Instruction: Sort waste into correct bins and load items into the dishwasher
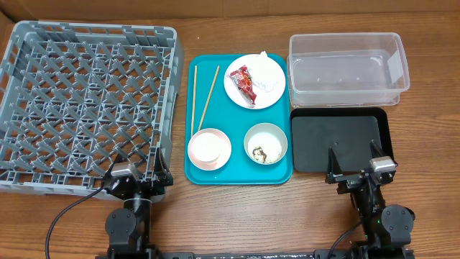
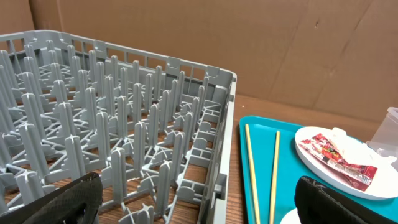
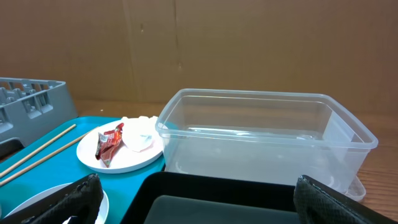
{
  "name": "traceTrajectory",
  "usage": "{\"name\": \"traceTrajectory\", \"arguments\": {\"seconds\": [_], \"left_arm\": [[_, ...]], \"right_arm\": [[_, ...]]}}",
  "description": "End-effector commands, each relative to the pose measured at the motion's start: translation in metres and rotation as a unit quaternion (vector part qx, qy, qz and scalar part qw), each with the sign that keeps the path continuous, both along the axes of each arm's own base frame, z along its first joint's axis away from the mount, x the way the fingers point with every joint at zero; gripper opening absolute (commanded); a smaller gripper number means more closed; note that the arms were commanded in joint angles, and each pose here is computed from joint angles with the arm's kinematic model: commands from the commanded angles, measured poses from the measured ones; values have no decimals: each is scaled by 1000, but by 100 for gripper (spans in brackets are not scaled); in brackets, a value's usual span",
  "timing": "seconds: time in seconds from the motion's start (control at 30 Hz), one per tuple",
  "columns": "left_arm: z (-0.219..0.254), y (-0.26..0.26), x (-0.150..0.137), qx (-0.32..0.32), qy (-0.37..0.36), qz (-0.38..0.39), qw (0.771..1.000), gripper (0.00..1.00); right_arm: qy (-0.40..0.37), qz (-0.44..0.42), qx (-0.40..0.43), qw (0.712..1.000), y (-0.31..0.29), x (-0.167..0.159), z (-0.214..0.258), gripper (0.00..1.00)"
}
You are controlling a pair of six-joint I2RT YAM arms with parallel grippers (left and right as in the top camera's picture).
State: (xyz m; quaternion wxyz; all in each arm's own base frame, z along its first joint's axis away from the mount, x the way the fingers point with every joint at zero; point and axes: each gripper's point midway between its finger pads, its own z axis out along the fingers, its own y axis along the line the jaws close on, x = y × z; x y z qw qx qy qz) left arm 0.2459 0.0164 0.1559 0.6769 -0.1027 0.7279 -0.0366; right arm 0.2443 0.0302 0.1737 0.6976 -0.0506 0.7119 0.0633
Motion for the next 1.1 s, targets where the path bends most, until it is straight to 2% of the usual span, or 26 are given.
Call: {"name": "traceTrajectory", "arguments": {"seconds": [0.0,0.4,0.57,0.8,0.93,1.07], "left_arm": [[1,2,0,10,-3,2,1000,100],[1,1,0,9,-3,-1,1000,100],[0,-19,0,2,-2,-58,998,100],[1,-22,0,-27,-5,-63,998,100],[16,-34,0,-27,-35,-99,994,100],[48,-45,-5,-25,-77,-133,988,100]], "right_arm": [[7,-2,0,1000,-1,1,-6,100],[7,-2,0,1000,-1,1,-6,100],[7,-1,0,1000,0,1,-6,100],[-1,29,1,1000,10,-1,-2,100],[-35,82,0,996,27,-7,18,100],[-68,94,0,993,31,-15,54,100]]}}
